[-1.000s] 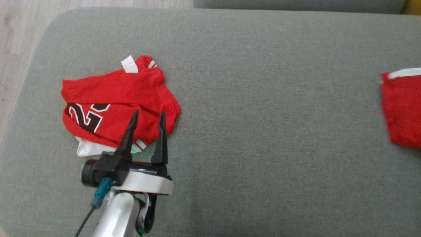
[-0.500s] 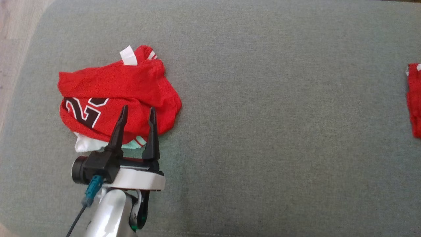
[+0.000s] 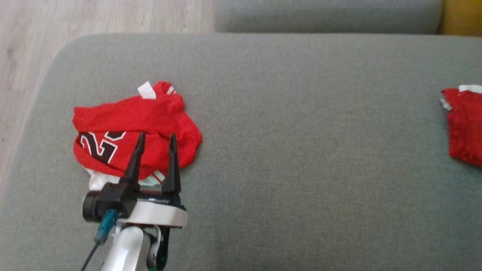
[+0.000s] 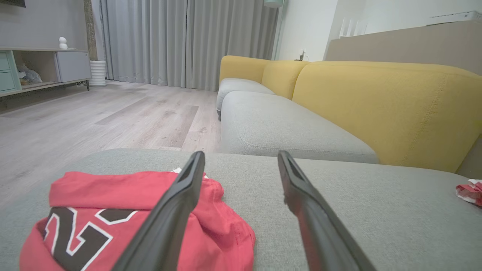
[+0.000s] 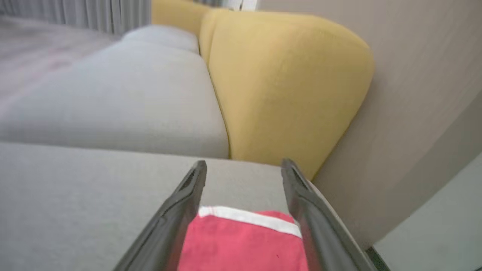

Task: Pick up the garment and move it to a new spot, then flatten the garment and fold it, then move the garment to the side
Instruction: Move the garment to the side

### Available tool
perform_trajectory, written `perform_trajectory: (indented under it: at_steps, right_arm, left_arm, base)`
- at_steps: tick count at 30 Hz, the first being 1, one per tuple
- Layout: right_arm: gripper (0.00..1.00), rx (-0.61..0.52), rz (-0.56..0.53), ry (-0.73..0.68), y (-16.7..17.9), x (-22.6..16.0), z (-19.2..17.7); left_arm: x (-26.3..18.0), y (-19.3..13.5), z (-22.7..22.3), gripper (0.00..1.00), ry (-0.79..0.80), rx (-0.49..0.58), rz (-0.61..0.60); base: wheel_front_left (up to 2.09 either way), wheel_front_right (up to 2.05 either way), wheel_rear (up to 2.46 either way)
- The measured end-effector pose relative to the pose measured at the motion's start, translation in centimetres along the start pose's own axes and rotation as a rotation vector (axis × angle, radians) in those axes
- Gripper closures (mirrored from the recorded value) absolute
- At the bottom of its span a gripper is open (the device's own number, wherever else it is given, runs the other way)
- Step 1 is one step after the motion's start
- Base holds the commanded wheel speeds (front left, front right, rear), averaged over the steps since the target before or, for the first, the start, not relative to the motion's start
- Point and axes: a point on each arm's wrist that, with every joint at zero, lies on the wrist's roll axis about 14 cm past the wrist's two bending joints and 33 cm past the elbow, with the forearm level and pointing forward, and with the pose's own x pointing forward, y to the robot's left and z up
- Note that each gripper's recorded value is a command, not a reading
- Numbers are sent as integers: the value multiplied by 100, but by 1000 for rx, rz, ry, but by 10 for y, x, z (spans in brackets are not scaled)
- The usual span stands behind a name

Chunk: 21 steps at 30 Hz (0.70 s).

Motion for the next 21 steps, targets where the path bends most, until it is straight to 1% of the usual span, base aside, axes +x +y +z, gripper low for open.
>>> perform_trajectory:
  at_steps: [2,3,6,7,9,11,14,17,21]
  right_arm:
    - [0,55,29,-94,15,-7,24]
    - [0,103,38,-141,22,-13,36]
    - [0,193,93,-268,45,-33,70]
    - [0,193,93,-268,45,-33,70]
    - [0,254,130,-337,61,-50,86]
    - [0,309,161,-376,75,-68,93]
    - [0,370,215,-383,98,-90,87]
    - [0,382,237,-332,110,-106,63]
    - [0,404,252,-287,118,-123,34]
  left_arm:
    - [-4,-3,2,0,-6,0,-7]
    - [-5,-5,5,0,-13,1,-11]
    - [-8,-10,15,0,-39,2,-25]
    - [-8,-10,15,0,-39,2,-25]
    - [-10,-12,18,0,-48,-17,-26]
    - [-14,-13,16,0,-44,-25,-28]
    - [-15,-18,17,0,-44,-26,-41]
    - [-18,-21,15,0,-38,-66,-49]
    - [-24,-23,5,0,-10,-71,-51]
  base:
    - [0,0,0]
    - [0,0,0]
    - [0,0,0]
    - [0,0,0]
    - [0,0,0]
    - [0,0,0]
    - [0,0,0]
    - [0,0,0]
    - [0,0,0]
